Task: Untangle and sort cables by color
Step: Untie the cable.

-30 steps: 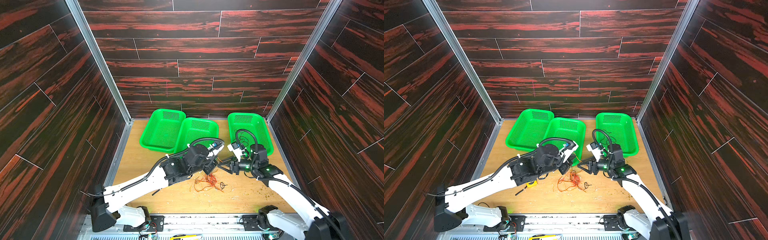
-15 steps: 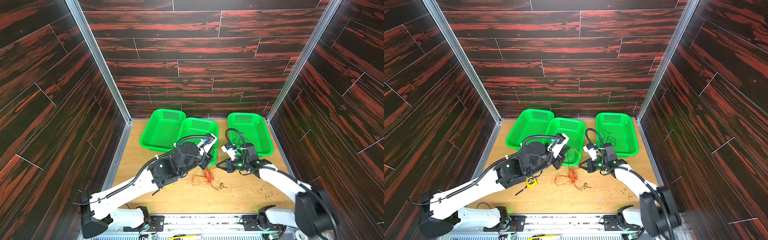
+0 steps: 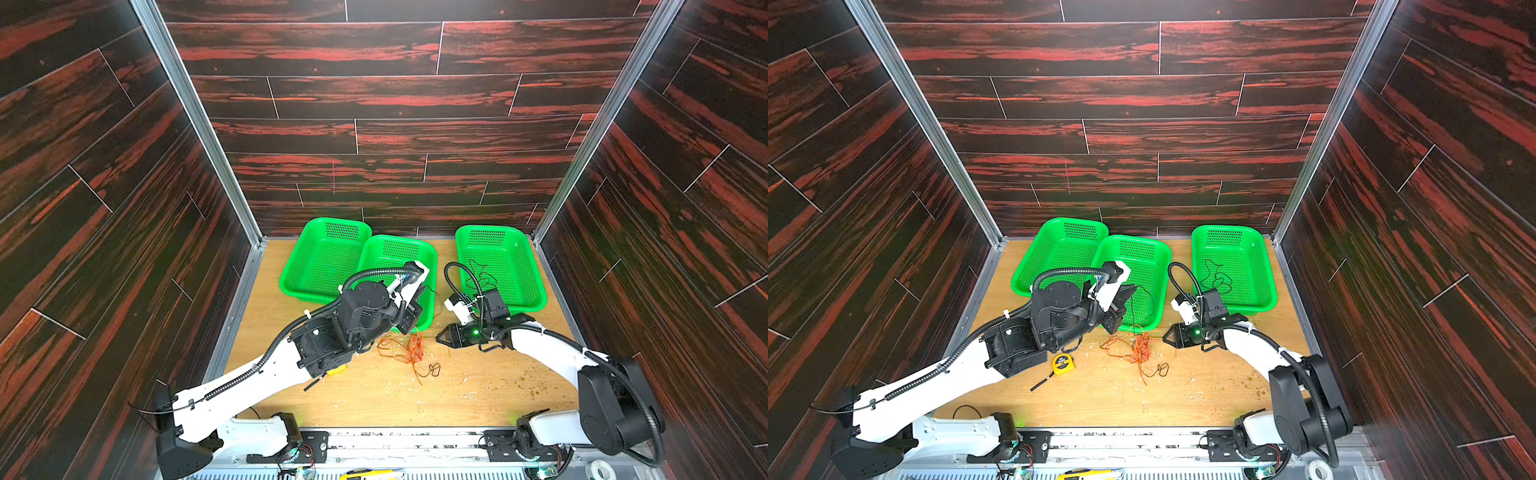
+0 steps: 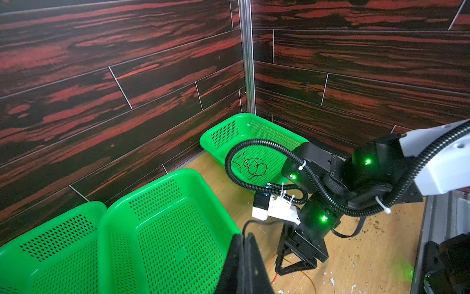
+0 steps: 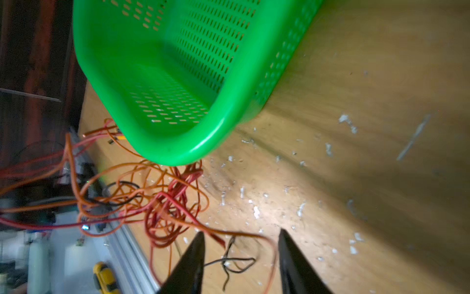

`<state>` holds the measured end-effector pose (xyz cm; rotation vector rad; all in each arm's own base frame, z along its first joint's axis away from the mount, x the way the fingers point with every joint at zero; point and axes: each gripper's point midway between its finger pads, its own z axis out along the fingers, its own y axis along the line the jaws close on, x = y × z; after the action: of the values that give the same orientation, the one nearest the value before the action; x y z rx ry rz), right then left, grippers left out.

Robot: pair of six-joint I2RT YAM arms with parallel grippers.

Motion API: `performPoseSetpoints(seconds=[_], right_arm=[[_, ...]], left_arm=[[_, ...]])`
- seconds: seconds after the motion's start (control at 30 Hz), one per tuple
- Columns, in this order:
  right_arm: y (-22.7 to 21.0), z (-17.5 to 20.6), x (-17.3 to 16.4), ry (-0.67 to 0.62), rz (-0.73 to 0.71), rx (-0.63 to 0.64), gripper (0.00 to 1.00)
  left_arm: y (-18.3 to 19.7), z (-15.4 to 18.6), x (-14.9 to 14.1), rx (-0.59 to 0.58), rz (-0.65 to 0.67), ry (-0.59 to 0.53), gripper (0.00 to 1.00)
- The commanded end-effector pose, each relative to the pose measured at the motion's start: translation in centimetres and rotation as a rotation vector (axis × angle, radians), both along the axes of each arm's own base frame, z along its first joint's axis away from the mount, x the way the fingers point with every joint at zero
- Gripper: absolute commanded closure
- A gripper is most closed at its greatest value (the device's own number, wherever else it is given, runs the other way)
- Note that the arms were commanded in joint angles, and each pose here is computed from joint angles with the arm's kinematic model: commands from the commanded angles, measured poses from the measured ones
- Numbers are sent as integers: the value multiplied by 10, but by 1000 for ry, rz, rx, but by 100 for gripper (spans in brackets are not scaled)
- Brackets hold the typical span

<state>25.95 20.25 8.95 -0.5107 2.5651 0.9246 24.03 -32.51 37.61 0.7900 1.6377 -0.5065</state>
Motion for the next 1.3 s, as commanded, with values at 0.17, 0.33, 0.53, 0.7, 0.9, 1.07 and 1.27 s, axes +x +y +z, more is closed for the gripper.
performPoseSetpoints(seconds=[0.17, 0.33, 0.53, 0.7, 0.9, 1.07, 1.27], right_arm=[[1, 105, 6, -403, 36, 98, 33], [20, 152, -20, -578, 176, 256, 26], [61, 185, -53, -701, 361, 389, 27], [79, 171, -41, -642, 371, 360, 39], [83, 172, -33, -630, 353, 356, 86], [78, 178, -37, -666, 340, 369, 100], [76, 184, -44, -664, 342, 390, 100]], left_arm=[[-1, 24, -3, -57, -33, -42, 100], [-12, 22, -5, -79, -71, -16, 100], [-21, 22, -5, -104, -96, 3, 100], [-24, 23, -6, -118, -107, 15, 100], [-22, 24, -7, -134, -101, 25, 100], [-12, 18, -5, -134, -61, 29, 100], [17, 3, 9, -121, 52, 41, 40]])
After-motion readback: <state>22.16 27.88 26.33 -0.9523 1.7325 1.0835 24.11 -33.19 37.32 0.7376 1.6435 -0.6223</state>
